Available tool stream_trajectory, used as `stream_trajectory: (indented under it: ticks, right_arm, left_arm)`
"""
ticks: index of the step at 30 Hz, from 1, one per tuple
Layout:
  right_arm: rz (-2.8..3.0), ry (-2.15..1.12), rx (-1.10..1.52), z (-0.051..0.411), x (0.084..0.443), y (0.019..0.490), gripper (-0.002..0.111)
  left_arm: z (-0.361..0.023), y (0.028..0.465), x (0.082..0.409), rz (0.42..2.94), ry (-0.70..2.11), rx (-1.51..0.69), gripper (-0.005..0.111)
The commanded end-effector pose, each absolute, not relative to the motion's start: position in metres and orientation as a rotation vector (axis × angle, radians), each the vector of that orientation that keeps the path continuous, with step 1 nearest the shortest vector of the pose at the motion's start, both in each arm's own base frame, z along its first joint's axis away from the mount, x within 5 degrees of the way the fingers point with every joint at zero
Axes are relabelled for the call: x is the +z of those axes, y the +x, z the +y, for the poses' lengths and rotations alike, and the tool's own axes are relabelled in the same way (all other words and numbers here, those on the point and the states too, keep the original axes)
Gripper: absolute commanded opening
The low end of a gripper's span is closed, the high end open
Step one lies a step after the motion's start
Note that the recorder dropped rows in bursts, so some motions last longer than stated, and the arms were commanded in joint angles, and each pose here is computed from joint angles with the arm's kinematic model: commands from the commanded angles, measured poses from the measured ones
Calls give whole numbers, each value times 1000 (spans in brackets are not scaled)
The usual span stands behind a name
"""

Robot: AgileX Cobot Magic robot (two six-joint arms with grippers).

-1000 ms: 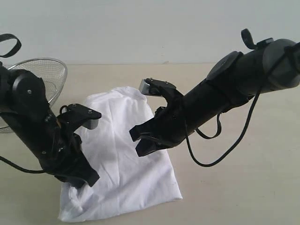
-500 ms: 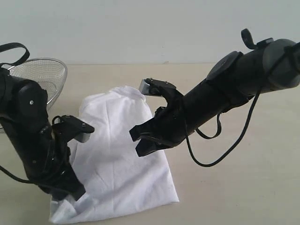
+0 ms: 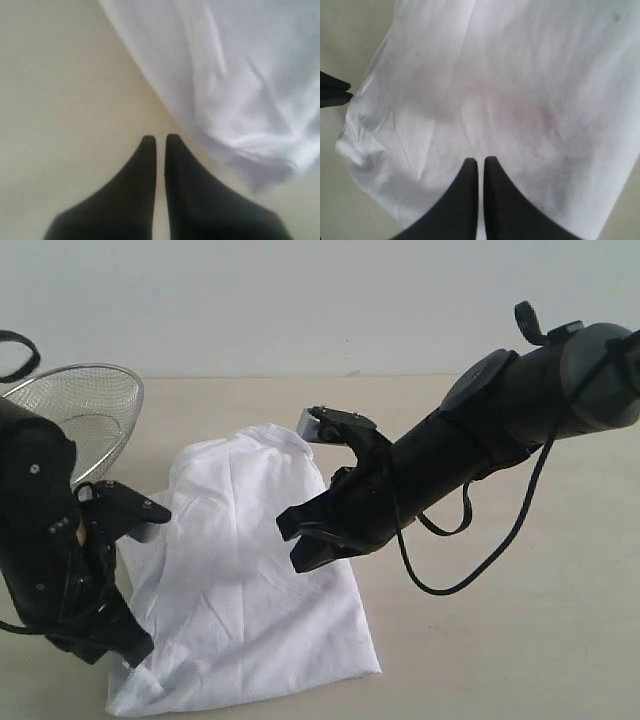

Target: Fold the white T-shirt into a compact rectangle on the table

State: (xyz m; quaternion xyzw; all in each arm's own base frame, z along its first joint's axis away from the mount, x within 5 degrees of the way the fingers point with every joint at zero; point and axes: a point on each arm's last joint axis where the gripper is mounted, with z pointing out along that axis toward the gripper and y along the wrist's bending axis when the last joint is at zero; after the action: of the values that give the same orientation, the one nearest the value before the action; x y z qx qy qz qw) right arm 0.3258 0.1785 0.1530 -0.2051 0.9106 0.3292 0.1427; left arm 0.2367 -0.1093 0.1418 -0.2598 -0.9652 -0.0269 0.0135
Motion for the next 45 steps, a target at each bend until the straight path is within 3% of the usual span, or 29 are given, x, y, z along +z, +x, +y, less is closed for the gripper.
stream_trajectory:
  ticks: [1, 6, 17, 23, 29, 34, 39, 45]
  right_arm:
    - [2615, -588, 929, 177, 156, 327, 0]
    - [2617, -564, 918, 176, 156, 328, 0]
    - [2623, -577, 939, 177, 156, 326, 0]
    - [2623, -577, 939, 177, 156, 326, 0]
    - [2623, -577, 939, 177, 156, 326, 0]
    - [2623, -577, 939, 177, 156, 326, 0]
    - [2593, -547, 904, 172, 164, 330, 0]
    - [2594, -302, 940, 116, 181, 347, 0]
  left_arm:
    - [-118, 229, 176, -3137, -814, 149, 4]
    - [-138, 222, 191, -3118, -979, 556, 4]
    - [-141, 231, 144, -2994, -889, 458, 4]
    - [-139, 228, 139, -2943, -895, 426, 4]
    - [-117, 227, 137, -2896, -854, 78, 4]
    - [-110, 228, 137, -2888, -862, -48, 4]
    - [-105, 225, 170, -3016, -849, -68, 4]
    - [-102, 227, 218, -3360, -868, -19, 4]
